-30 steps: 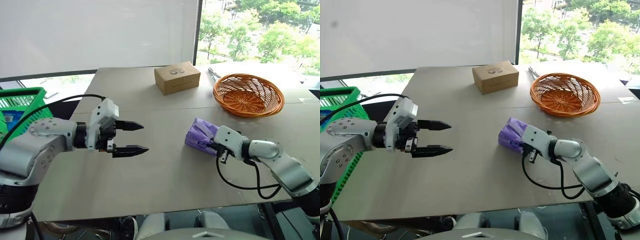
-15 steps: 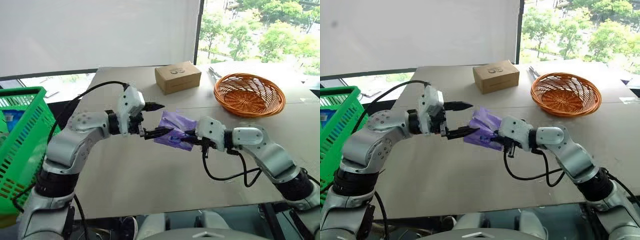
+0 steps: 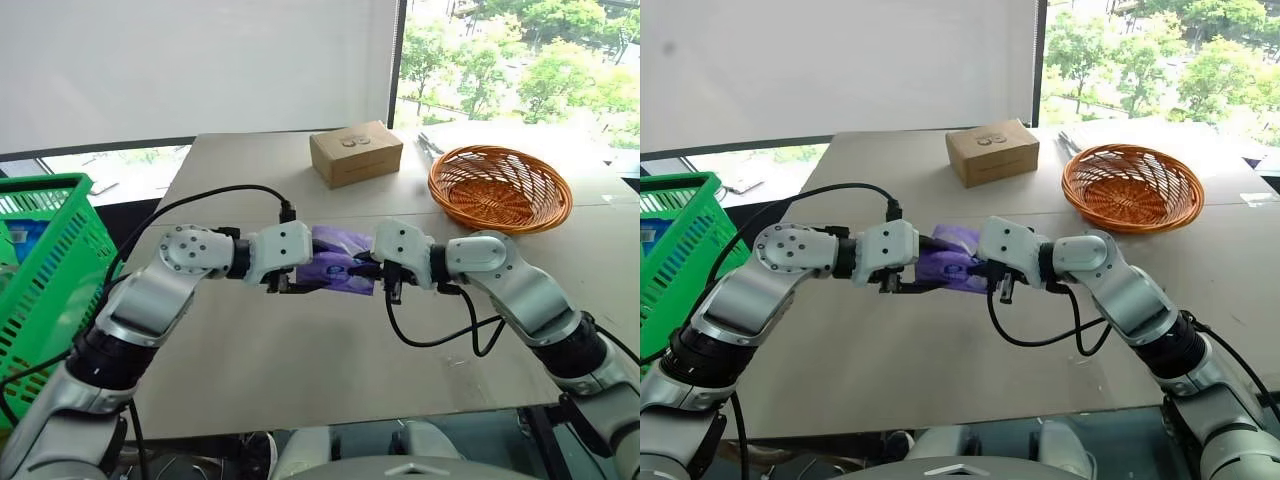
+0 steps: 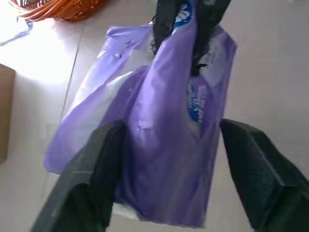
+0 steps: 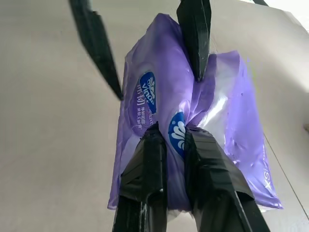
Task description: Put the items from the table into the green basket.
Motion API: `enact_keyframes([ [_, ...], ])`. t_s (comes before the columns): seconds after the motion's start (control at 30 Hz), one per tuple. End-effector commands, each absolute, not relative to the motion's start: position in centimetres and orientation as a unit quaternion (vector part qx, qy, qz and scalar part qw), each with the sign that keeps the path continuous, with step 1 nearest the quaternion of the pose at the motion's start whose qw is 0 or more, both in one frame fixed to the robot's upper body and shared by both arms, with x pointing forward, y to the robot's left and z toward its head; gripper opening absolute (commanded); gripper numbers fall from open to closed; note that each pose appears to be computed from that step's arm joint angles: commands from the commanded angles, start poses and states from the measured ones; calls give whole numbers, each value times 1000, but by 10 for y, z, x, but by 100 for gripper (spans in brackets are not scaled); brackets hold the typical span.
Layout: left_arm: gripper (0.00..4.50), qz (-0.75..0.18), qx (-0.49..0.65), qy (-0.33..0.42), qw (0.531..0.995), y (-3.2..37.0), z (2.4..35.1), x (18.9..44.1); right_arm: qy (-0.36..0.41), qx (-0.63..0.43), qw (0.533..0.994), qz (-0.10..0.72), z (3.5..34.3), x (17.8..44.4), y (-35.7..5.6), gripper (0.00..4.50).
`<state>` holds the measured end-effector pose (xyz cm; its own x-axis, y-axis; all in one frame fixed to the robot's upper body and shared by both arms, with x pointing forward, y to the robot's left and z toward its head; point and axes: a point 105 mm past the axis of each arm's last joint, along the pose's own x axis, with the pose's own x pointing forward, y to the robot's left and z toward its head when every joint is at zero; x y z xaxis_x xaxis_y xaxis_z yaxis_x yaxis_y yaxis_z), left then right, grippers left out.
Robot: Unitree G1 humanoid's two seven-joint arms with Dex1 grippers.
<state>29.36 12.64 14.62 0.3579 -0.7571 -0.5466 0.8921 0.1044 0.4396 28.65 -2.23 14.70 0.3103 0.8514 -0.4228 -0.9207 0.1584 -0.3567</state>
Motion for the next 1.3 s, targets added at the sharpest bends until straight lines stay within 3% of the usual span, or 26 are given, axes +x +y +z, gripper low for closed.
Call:
enact_keyframes([
  [0.03,179,-554,377,107,735,127,135,296,-11,-290,759,583,184,282,-14,1],
  [0.17,30,-546,386,98,737,127,134,301,-14,-284,760,584,187,282,-13,1],
  [0.23,3,-531,387,88,748,130,134,309,-17,-283,756,591,189,280,-13,1],
  [0.3,3,-518,383,78,761,132,135,315,-29,-260,761,594,196,280,-12,103],
  [0.33,3,-512,363,76,775,133,139,316,-36,-245,760,601,200,277,-11,125],
  [0.4,3,-495,325,68,803,138,148,319,-60,-215,786,576,211,284,-17,233],
  [0.5,3,-439,303,62,843,167,163,329,-59,-134,798,584,224,280,-35,373],
  [0.57,3,-381,287,46,878,187,181,341,-70,-87,808,579,236,280,-45,373],
  [0.67,3,-254,250,-9,934,231,232,363,-83,-2,772,630,255,257,-55,373],
  [0.77,3,-63,279,-4,958,308,273,374,-111,59,740,661,279,243,-63,373],
  [0.83,3,65,338,39,938,364,285,366,-116,76,726,674,287,238,-66,373],
  [0.93,3,221,287,5,932,425,324,338,-113,78,724,676,289,238,-69,373],
  [1.0,3,256,279,13,925,447,325,324,-114,85,721,678,292,239,-70,373],
  [1.3,3,301,310,160,888,496,274,278,-113,90,722,677,293,244,-71,373],
])
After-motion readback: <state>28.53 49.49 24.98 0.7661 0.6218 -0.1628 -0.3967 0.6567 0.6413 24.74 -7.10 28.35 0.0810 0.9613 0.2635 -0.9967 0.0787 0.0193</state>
